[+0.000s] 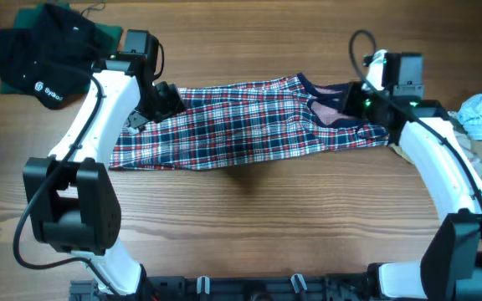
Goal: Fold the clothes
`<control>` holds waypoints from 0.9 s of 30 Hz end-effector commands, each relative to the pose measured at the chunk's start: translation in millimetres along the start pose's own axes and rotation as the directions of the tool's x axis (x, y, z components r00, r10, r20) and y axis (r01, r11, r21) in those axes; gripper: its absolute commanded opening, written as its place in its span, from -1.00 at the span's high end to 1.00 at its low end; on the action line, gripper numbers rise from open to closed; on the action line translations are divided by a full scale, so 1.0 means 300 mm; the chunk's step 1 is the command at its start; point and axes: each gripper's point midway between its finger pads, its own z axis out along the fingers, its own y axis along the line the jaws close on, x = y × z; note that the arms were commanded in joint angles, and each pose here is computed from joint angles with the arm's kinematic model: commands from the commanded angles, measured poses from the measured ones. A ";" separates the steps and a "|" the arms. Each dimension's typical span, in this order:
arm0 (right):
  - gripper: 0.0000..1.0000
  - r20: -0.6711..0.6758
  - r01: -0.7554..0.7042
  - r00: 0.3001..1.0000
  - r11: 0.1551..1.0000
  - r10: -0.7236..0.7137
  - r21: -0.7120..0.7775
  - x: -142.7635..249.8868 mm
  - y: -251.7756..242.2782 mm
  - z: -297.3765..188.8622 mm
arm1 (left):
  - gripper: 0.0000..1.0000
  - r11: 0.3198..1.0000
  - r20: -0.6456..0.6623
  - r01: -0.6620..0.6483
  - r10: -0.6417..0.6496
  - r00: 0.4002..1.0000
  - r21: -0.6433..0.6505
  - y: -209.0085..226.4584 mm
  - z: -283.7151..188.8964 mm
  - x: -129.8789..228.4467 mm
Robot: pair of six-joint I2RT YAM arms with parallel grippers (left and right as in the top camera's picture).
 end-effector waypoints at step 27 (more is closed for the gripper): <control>0.90 -0.211 -0.037 0.969 0.919 0.129 0.394 0.217 -0.244 0.166 | 0.66 0.988 -0.313 -0.148 0.155 0.937 0.046 -0.167 0.224 0.296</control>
